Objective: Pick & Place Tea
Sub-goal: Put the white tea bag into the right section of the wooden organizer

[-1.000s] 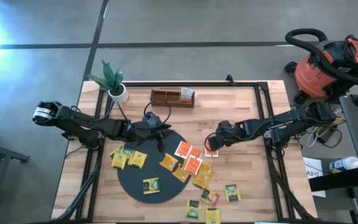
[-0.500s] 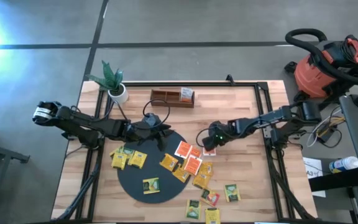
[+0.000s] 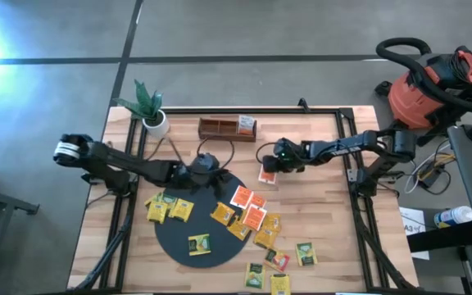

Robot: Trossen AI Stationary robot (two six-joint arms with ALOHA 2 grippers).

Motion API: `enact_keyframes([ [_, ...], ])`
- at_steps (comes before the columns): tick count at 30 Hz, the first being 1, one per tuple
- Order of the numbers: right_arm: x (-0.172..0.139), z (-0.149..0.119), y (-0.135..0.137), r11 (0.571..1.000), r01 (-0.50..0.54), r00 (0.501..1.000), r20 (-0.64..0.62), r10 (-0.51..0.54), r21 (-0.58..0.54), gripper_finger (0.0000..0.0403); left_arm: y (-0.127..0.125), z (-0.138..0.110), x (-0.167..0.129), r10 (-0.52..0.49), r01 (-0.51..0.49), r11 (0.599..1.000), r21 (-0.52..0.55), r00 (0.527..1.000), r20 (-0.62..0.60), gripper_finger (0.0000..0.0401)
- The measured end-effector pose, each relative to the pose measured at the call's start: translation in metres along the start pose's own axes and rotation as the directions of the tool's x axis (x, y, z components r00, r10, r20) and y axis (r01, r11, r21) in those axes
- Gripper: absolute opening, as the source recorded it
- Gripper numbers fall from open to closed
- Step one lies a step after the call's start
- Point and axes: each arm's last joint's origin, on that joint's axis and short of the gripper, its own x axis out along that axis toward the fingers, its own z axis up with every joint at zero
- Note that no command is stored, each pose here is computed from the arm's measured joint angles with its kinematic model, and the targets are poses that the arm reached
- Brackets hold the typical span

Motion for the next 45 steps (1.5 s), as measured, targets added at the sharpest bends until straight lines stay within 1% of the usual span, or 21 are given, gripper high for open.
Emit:
enact_keyframes([
  [3,0.003,0.0,0.001,1.0,-0.014,1.0,-0.006,0.014,0.001,0.0123,0.01,-0.004,0.026,-0.064,0.052,0.988,-0.147,0.995,-0.078,0.0142],
  [5,0.004,0.0,0.001,1.0,-0.024,1.0,-0.016,0.024,-0.001,0.0122,0.018,-0.005,0.043,-0.12,0.086,0.958,-0.272,0.987,-0.111,0.0142],
  [7,0.004,-0.001,0.002,1.0,-0.028,0.999,-0.019,0.028,-0.004,0.0123,0.025,-0.002,0.057,-0.177,0.127,0.923,-0.363,0.978,-0.109,0.0142],
  [10,0.003,-0.001,0.002,0.999,-0.032,0.999,-0.024,0.032,-0.009,0.0122,0.037,0.003,0.075,-0.208,0.145,0.88,-0.452,0.974,-0.093,0.0142],
  [14,0.003,-0.001,0.003,0.999,-0.039,0.999,-0.023,0.039,-0.006,0.012,0.05,0.001,0.096,-0.216,0.107,0.845,-0.524,0.965,-0.151,0.0142],
  [18,0.004,0.0,0.005,0.998,-0.065,0.998,-0.015,0.065,0.016,0.012,0.05,-0.003,0.114,-0.244,0.103,0.838,-0.536,0.949,-0.199,0.0142],
  [27,0.011,0.001,0.007,0.994,-0.097,0.995,-0.015,0.098,0.047,0.0118,0.045,-0.004,0.145,-0.236,0.09,0.846,-0.526,0.948,-0.216,0.0142],
  [31,0.014,0.0,0.006,0.994,-0.095,0.995,-0.031,0.097,0.049,0.0118,0.046,-0.004,0.145,-0.212,0.063,0.852,-0.52,0.949,-0.234,0.0142],
  [34,0.016,0.0,0.006,0.995,-0.093,0.995,-0.036,0.095,0.046,0.0118,0.048,-0.006,0.143,-0.171,0.023,0.869,-0.495,0.951,-0.256,0.0142],
  [38,0.019,0.0,0.005,0.995,-0.092,0.995,-0.039,0.094,0.046,0.0118,0.049,-0.008,0.142,-0.153,-0.005,0.872,-0.489,0.947,-0.282,0.0142],
  [45,0.02,0.001,0.008,0.99,-0.127,0.991,-0.028,0.129,0.062,0.0118,0.048,-0.006,0.142,-0.157,0.002,0.872,-0.489,0.948,-0.276,0.0142],
])
